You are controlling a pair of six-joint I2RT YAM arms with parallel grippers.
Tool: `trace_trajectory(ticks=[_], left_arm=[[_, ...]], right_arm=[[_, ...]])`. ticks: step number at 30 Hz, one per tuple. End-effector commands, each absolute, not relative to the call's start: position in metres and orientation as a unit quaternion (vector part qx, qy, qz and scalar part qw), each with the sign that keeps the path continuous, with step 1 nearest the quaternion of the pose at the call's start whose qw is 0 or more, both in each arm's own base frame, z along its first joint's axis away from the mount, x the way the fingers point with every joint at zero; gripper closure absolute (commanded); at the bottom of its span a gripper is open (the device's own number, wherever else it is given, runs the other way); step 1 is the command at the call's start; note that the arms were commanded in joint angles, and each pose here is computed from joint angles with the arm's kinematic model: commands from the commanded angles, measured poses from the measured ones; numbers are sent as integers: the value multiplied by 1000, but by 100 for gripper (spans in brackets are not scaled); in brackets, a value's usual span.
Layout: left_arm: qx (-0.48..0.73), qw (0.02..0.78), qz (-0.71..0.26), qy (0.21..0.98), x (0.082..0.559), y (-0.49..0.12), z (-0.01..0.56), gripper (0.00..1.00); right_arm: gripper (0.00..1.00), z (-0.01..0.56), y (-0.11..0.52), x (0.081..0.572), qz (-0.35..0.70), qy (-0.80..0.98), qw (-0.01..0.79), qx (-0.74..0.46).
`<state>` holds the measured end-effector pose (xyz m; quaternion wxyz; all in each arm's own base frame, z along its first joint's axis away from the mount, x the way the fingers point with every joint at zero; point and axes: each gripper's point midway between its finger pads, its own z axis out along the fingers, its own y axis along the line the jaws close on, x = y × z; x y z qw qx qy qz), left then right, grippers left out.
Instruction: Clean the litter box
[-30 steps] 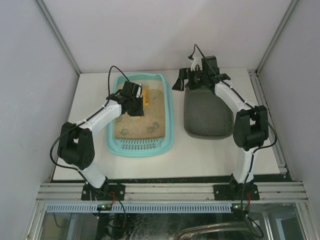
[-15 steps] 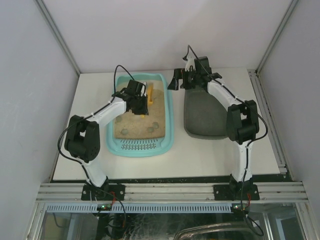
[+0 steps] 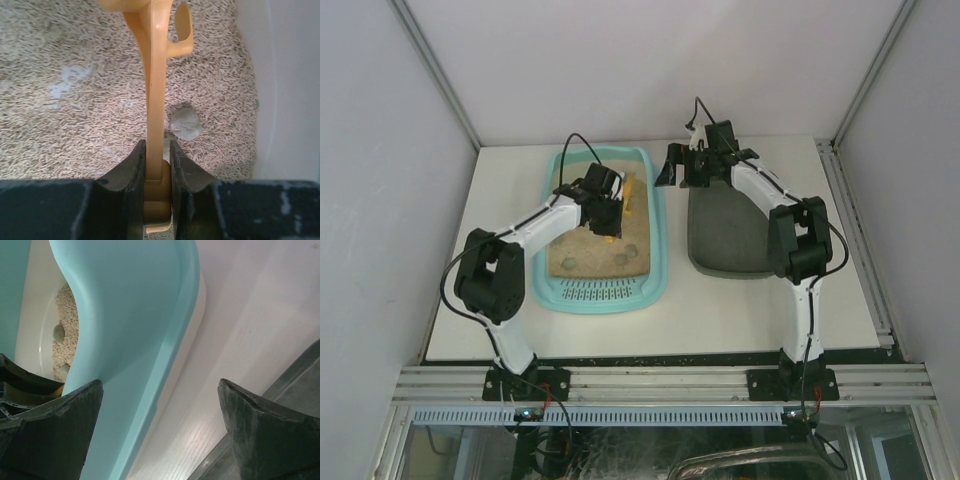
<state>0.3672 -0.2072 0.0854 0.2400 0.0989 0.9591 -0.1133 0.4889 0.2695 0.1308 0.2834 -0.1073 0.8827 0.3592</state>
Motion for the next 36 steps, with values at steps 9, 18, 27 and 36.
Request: trace_trajectory(ticks=[9,18,27,36], left_arm=[[103,242,-289,920,355,-244,121,100],[40,265,-367,891,362,-229,133,100],[26,224,-285,932,366,-210,94,100],[69,211,-144,964,366,-203,73,100]], right_arm=[[0,161,298,465,454,842,266,-114],[0,163,301,460,469,835,264,-119],[0,164,304,456,470,833,262,-127],[0,165,307,455,473,831,261,-132]])
